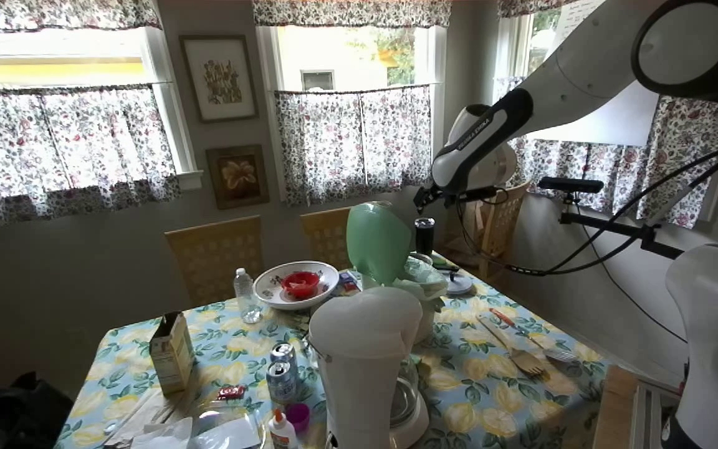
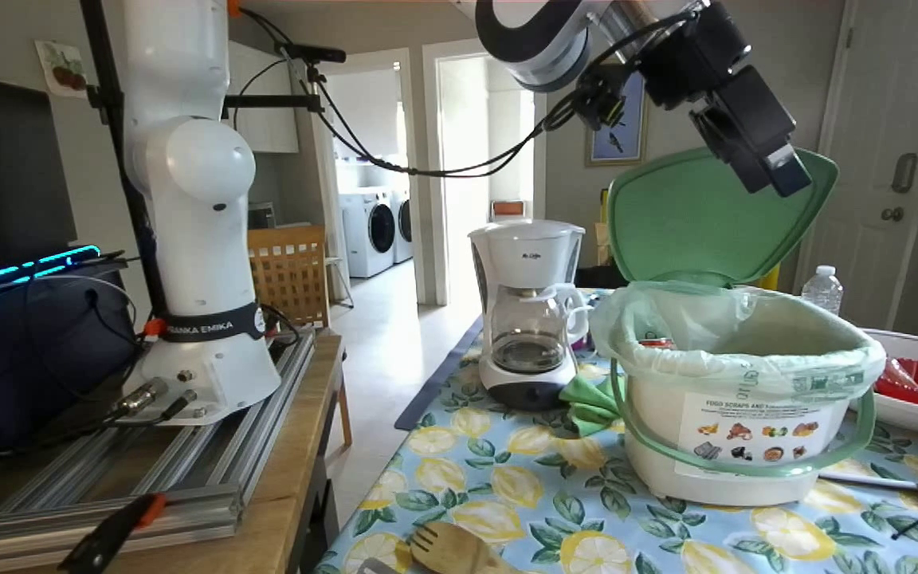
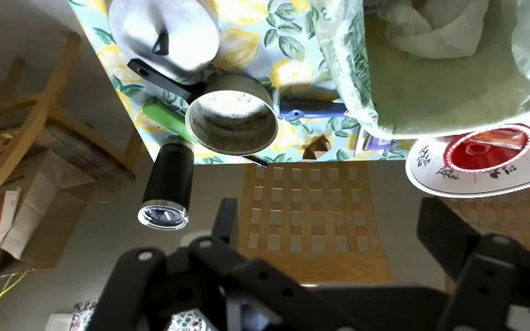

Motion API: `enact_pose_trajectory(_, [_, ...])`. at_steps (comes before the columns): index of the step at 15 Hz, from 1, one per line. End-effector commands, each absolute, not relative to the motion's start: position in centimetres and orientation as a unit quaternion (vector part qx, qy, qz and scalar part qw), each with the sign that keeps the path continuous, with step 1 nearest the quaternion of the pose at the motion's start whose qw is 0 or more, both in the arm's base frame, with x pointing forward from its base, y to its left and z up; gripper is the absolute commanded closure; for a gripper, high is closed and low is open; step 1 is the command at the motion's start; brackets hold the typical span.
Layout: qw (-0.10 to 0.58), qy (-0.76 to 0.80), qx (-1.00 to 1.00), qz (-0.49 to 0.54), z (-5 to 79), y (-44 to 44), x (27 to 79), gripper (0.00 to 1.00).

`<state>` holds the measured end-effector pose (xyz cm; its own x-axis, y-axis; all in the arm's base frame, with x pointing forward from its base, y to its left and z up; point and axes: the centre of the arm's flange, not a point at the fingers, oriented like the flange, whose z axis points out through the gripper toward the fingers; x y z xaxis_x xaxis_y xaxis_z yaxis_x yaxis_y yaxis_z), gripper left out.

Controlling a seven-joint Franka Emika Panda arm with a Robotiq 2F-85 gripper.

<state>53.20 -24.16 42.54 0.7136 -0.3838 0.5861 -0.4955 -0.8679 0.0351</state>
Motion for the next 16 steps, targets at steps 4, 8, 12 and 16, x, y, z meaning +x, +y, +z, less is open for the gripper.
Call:
enact_pose_trajectory(4, [0.108,-0.241,0.931,0.253,47.8,-19.6,53.1,0.00])
enact_pose_trajectory(8, [0.112,-0.230,0.935,0.247,49.2,-18.3,53.5,0.00])
enact_pose_trajectory(12, [0.068,-0.219,0.939,0.255,50.5,-17.4,54.0,0.00])
enact_pose_trajectory(16, [0.030,-0.214,0.938,0.271,51.5,-16.8,54.0,0.00])
